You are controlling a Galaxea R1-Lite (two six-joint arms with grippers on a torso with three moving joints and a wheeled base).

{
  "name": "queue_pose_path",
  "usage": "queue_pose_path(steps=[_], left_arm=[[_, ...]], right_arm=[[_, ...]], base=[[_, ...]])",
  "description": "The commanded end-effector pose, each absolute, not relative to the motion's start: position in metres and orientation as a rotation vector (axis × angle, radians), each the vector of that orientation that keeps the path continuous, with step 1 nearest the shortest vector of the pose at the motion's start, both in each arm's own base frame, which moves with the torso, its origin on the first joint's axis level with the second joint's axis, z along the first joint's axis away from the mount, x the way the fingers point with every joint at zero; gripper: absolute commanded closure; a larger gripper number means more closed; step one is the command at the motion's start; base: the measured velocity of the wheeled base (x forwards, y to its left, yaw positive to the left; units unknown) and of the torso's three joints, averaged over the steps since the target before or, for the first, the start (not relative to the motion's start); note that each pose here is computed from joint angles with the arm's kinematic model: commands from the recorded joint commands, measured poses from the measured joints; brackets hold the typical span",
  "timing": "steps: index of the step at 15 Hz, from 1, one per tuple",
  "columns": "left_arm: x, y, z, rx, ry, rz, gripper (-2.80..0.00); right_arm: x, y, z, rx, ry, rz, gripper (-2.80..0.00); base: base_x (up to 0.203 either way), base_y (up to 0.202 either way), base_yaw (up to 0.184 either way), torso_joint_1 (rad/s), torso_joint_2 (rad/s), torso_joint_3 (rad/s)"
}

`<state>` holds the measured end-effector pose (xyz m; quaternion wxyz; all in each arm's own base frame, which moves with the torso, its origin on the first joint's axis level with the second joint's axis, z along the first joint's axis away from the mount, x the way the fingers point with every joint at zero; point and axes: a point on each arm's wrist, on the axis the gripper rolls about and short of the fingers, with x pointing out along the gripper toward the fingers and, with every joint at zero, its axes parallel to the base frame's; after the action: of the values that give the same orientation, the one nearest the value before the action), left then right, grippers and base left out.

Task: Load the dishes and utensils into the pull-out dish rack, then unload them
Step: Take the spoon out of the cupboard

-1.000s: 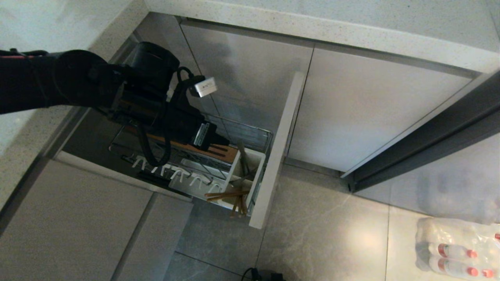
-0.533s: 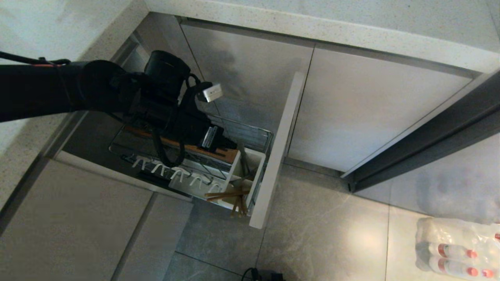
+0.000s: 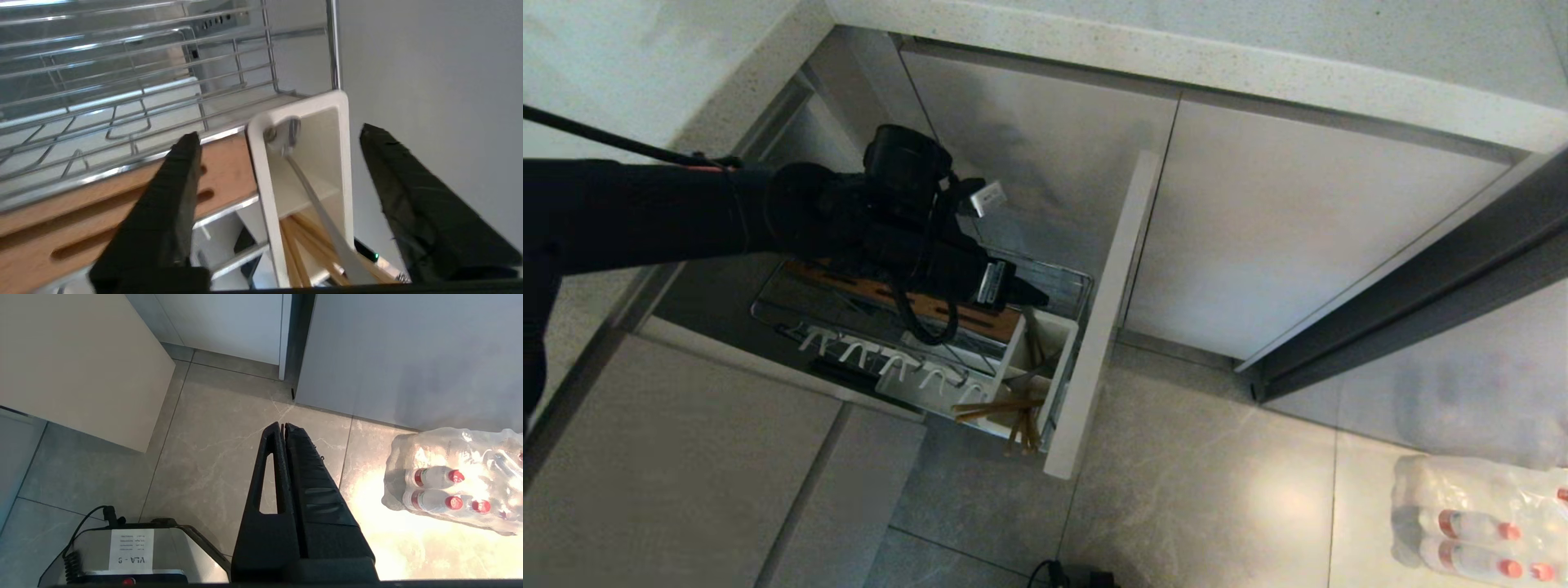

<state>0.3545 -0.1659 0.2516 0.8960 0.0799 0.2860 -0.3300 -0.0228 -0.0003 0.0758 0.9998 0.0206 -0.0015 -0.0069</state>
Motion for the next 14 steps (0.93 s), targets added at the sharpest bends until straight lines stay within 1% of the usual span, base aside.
queue_pose_path(steps=[1, 9, 14], left_arm=[[0.358, -0.171, 0.246, 0.146, 0.605, -0.684, -2.8], [0.368, -0.187, 0.232, 0.133, 0.613, -0.615, -2.8], [0.371, -0.189, 0.236, 0.109, 0.584, -0.591, -2.8]], right_arm=[[-0.023, 0.0, 0.076, 0.041, -0.002, -0.014, 0.0], [-0.023, 0.0, 0.076, 0.041, -0.002, -0.014, 0.0], [-0.023, 0.0, 0.076, 0.041, -0.002, -0.014, 0.0]], base=[[0.0, 0.0, 0.0, 0.0, 0.0, 0.0], [0.0, 0.0, 0.0, 0.0, 0.0, 0.0], [0.0, 0.0, 0.0, 0.0, 0.0, 0.0]])
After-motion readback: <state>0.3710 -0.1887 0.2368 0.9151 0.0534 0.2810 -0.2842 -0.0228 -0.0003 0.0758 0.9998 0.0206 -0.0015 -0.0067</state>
